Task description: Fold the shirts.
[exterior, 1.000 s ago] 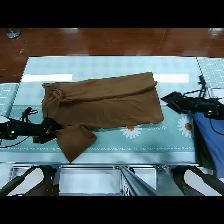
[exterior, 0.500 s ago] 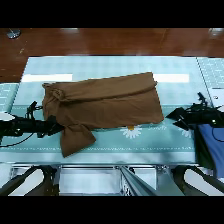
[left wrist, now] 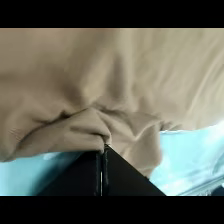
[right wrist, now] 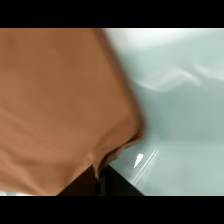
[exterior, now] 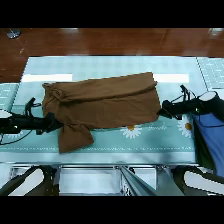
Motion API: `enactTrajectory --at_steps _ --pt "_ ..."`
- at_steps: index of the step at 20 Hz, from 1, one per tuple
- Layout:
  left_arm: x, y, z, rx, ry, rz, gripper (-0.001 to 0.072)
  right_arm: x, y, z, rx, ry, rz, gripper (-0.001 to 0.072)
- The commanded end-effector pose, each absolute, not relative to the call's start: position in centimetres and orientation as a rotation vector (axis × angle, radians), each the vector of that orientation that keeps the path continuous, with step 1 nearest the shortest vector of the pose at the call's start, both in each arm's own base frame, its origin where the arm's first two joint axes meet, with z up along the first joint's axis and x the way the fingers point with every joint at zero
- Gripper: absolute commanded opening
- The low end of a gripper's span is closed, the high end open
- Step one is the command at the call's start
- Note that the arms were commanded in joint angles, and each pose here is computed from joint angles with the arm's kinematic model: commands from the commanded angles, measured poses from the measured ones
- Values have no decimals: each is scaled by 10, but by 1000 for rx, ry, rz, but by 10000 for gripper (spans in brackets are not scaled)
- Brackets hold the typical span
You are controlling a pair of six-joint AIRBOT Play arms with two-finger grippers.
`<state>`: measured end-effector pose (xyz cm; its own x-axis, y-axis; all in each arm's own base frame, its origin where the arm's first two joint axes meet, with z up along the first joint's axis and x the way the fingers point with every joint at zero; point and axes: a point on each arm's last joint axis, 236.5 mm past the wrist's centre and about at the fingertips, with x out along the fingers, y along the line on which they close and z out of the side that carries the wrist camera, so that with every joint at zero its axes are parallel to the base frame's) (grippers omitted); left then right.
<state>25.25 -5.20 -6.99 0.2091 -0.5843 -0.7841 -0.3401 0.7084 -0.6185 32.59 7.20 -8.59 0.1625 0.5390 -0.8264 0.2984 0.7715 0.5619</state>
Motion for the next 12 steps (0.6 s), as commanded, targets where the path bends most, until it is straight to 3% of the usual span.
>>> enactTrajectory --at_steps 1,5,12 --pt "292 -13 -40 -798 1250 -154 31 367 66 -49 699 1340 236 17" --pt "360 18 -10 -765 1112 -104 30 439 57 -6 673 1182 248 17" --pt "460 12 -39 -763 1180 -166 30 539 69 -18 771 1115 287 18"
